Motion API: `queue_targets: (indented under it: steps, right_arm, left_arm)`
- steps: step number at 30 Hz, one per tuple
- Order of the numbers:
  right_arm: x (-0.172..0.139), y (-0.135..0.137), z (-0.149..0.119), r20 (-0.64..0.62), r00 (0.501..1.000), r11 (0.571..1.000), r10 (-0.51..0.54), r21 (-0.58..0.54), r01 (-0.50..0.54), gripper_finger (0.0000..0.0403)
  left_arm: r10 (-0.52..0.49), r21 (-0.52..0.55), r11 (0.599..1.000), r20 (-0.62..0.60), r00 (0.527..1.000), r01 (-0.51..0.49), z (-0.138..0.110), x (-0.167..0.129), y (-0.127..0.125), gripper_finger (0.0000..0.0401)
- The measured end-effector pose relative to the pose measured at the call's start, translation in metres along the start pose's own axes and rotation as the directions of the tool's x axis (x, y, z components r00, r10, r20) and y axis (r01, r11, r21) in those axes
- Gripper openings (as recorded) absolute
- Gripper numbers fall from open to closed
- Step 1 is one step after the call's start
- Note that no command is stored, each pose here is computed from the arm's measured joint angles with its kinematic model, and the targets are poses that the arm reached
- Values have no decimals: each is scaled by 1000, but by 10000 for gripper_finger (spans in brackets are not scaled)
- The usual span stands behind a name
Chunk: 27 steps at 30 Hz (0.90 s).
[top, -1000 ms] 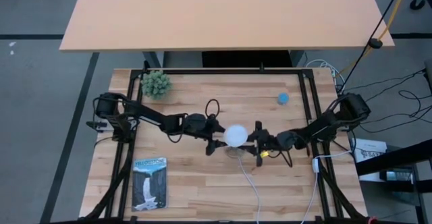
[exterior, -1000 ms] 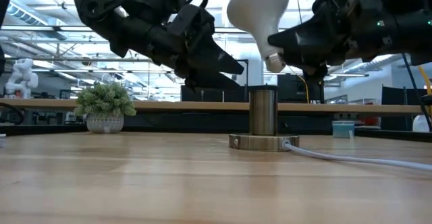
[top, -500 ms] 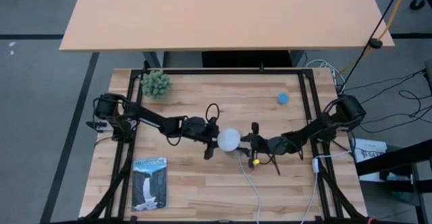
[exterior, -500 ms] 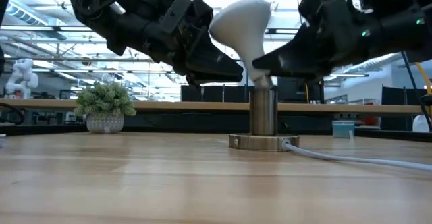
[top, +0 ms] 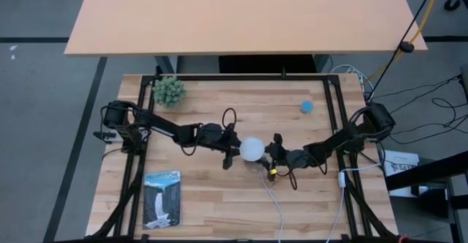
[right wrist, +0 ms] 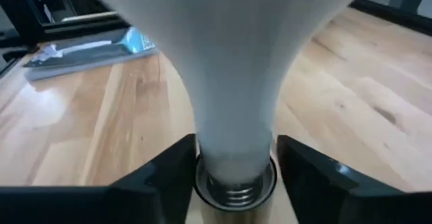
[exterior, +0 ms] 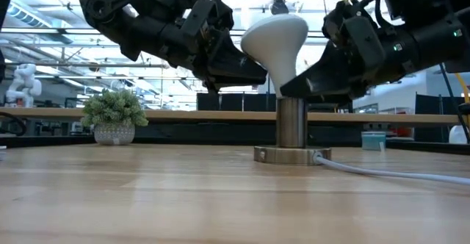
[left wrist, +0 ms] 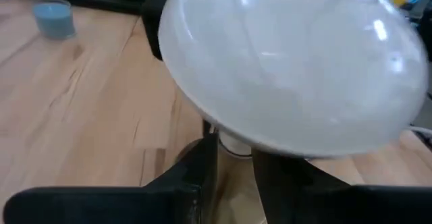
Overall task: Screw lightbulb
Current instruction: Insert the lightbulb into the desk lamp
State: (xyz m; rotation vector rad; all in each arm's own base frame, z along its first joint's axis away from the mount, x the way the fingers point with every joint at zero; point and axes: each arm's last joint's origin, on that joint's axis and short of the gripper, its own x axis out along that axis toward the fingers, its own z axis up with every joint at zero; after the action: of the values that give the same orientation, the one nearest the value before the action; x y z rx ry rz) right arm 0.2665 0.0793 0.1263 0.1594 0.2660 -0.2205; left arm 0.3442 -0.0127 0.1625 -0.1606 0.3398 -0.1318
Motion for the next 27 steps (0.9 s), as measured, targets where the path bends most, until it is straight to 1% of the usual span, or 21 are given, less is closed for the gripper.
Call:
queue_targets:
  steps: [2,5,10,18,22,27]
  right_arm:
    - [0,0,1,10,1000,1000,3,-6,-3,222]
    - [0,0,1,8,1000,1000,2,-22,-2,233]
    - [-1,0,4,17,1000,1000,5,-20,-4,235]
    - [-7,0,14,20,1000,998,5,-59,-4,237]
    - [-10,-1,17,12,1000,998,3,-64,-2,237]
    - [-11,-1,18,17,1000,998,4,-61,-3,237]
  left_arm:
    - [-3,-1,1000,13,1000,3,1,0,-1,96]
    - [-8,2,1000,42,999,8,4,0,-1,96]
    - [-8,-1,1000,43,999,8,4,0,-1,96]
    - [-8,-5,1000,42,999,8,4,0,-1,96]
    - [-8,-34,999,41,999,9,4,0,-1,96]
    - [-47,-56,997,35,998,48,4,0,-3,96]
